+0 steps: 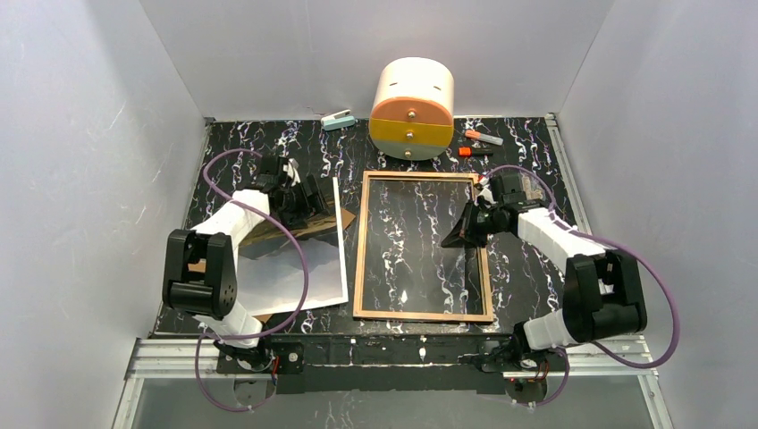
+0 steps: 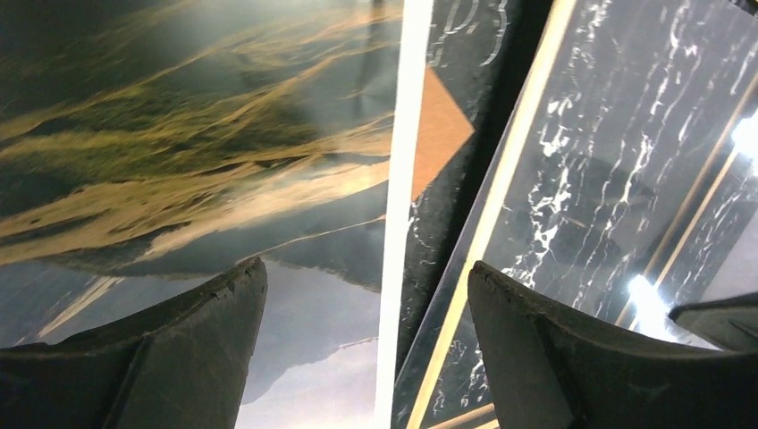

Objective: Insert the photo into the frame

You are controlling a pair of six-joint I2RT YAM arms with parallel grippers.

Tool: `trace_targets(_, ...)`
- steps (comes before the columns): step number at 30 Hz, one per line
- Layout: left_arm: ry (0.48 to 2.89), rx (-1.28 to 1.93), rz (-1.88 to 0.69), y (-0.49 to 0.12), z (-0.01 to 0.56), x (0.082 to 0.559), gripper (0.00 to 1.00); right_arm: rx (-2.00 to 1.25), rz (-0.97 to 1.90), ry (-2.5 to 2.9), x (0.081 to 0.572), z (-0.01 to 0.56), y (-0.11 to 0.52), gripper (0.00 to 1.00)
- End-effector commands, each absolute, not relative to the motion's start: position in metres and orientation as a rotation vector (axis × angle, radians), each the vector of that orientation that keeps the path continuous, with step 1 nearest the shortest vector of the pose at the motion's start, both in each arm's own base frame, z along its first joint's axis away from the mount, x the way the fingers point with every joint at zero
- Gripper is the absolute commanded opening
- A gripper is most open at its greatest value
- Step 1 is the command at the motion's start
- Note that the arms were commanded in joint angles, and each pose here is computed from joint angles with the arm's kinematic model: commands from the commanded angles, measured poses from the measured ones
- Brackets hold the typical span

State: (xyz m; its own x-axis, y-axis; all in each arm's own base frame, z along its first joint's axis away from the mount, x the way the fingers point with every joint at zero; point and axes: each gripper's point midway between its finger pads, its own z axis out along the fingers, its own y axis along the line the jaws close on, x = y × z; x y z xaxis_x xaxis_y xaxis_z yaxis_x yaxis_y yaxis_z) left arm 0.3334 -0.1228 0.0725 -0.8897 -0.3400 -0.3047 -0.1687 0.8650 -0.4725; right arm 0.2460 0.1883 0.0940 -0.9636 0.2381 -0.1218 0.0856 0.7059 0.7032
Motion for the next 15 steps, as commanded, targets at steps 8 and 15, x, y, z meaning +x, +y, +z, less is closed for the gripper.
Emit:
trace_targets(8, 2.726, -0.149, -0.682, -0.166, 0.072, 0.331, 0.81, 0.066, 0.982, 2.77, 0.254, 0.104, 0.159, 0.01)
trace_targets(15, 2.717, -0.075, -0.737, -0.19, 0.066, 0.338, 0.77, -0.004, 0.944, 2.682, 0.277, 0.117, 0.159, 0.01)
